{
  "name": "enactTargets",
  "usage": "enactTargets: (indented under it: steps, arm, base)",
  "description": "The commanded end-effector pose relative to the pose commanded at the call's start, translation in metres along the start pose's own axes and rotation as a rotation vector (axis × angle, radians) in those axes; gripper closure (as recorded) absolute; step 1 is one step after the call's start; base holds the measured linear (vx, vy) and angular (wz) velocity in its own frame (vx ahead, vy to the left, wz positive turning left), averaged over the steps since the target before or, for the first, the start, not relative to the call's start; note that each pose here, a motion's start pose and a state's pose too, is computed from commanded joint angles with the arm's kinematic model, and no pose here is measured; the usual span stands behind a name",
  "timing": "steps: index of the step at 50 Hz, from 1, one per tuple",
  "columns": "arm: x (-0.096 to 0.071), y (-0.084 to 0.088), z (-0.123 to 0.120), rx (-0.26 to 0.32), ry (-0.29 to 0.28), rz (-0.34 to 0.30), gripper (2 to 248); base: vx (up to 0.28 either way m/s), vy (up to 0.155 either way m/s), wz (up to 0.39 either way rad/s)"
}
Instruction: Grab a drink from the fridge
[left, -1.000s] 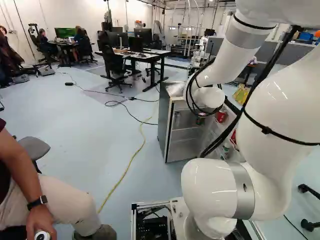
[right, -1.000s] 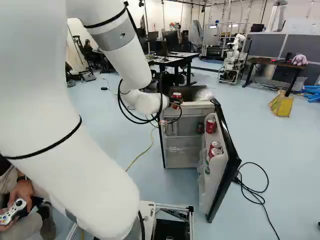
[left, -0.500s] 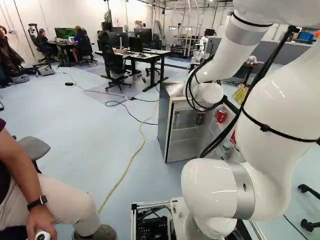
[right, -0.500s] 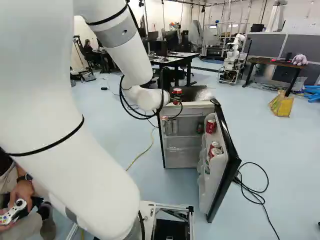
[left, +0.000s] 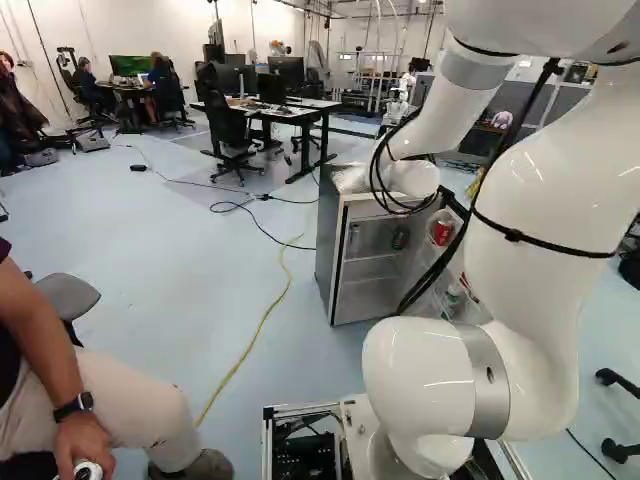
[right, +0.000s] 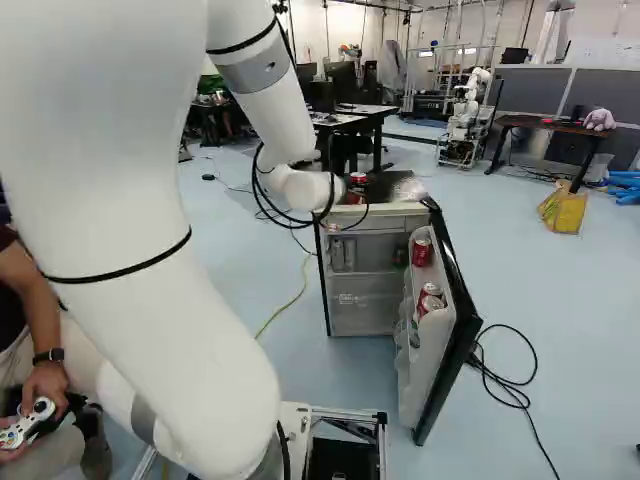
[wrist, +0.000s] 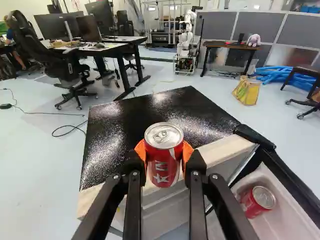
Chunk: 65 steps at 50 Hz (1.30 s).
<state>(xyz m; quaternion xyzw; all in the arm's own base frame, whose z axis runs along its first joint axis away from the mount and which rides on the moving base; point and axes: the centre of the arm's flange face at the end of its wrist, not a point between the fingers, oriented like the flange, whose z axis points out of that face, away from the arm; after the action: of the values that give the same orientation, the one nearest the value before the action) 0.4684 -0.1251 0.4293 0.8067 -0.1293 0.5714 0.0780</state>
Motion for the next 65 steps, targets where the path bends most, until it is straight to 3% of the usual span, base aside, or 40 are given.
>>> enactTargets:
  steps: [31, 44, 65]
  arm:
    - [0.015, -0.021, 0.057, 0.032, 0.016, -0.010, 161]
    - [0.007, -0.027, 0.077, 0.040, 0.000, -0.014, 161]
    - [-0.004, -0.028, 0.084, 0.040, -0.022, -0.016, 161]
  base:
    - [0.000, 0.000, 0.000]
    - [0.000, 0.000, 0.000]
    - [0.000, 0.000, 0.000]
